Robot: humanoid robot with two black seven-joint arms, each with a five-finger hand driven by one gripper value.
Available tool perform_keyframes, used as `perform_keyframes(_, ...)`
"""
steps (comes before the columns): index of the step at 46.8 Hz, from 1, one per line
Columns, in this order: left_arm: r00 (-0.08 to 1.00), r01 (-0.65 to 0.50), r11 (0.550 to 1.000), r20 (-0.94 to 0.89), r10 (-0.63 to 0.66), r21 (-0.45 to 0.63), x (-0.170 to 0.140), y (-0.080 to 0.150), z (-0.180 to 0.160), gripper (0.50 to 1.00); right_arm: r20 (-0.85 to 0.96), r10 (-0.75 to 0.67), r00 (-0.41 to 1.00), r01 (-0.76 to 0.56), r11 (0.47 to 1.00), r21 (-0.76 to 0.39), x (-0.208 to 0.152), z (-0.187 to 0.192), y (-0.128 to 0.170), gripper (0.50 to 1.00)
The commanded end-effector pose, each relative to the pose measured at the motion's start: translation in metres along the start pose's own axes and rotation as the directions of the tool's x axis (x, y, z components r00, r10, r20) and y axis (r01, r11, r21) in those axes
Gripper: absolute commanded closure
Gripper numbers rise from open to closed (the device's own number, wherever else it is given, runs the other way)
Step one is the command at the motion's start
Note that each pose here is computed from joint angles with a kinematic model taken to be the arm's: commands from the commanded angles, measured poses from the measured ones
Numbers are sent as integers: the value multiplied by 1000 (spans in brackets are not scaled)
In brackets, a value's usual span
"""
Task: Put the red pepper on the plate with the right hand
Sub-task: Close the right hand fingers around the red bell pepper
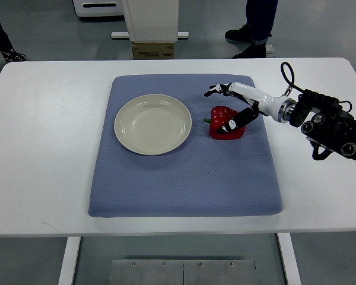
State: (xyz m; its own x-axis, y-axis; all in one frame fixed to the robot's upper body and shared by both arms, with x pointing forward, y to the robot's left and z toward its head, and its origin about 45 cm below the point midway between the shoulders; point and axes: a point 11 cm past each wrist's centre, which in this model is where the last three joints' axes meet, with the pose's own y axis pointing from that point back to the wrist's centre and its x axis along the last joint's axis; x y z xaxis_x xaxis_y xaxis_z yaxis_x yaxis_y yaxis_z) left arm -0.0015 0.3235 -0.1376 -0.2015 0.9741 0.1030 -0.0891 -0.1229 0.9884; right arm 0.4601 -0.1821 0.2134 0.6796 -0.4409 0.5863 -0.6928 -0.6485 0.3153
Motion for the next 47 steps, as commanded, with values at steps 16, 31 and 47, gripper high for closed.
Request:
perform_keyframes(16, 1000, 0, 1000, 0, 0, 0, 0, 0, 0, 500, -42, -29, 999, 27, 998, -62, -6, 17, 2, 590)
perform_keyframes(31, 1000, 0, 1000, 0, 0, 0, 0, 0, 0, 500, -50, -33, 998, 29, 997, -78, -6, 22, 4, 726)
perform_keyframes(47, 1000, 2, 1000, -1, -2, 0, -1, 0, 0, 500, -53, -23, 998, 18, 996, -91, -2, 26, 6, 1000)
